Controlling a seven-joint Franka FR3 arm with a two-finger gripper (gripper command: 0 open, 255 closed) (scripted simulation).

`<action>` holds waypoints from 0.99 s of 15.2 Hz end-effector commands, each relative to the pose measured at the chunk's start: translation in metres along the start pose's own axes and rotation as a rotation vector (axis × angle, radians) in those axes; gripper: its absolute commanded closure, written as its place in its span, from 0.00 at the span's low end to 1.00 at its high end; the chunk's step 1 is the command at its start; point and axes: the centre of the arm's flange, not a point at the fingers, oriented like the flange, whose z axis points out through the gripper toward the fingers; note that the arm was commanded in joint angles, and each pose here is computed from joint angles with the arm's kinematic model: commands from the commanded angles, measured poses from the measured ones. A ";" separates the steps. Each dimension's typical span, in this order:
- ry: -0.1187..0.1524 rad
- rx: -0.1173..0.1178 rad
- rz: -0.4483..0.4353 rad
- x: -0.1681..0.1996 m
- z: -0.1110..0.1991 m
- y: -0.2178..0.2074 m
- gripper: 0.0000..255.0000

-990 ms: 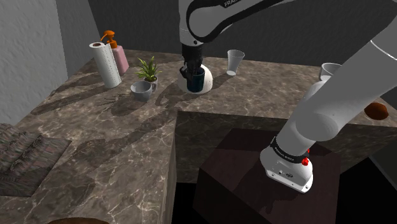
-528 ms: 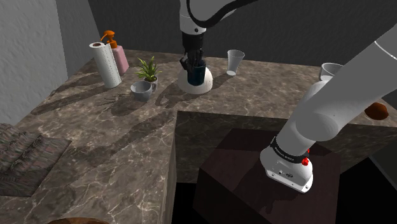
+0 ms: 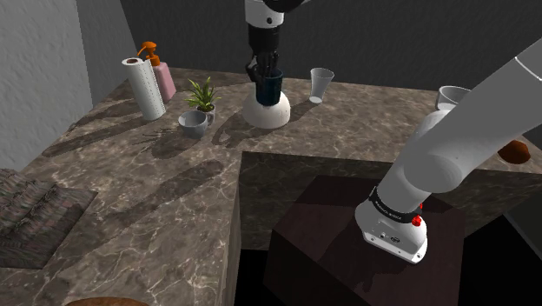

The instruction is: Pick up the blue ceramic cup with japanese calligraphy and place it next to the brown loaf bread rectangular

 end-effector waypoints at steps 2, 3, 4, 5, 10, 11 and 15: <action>0.000 0.000 0.000 0.000 -0.017 0.001 1.00; 0.000 0.000 0.000 0.000 -0.022 0.001 1.00; 0.000 0.000 0.000 0.000 -0.028 0.001 1.00; 0.000 0.000 0.000 0.000 -0.033 0.001 1.00; 0.000 0.000 0.000 -0.005 -0.049 -0.011 1.00; 0.000 0.000 0.000 -0.009 -0.049 -0.023 1.00; 0.000 0.000 0.000 -0.026 -0.051 -0.073 1.00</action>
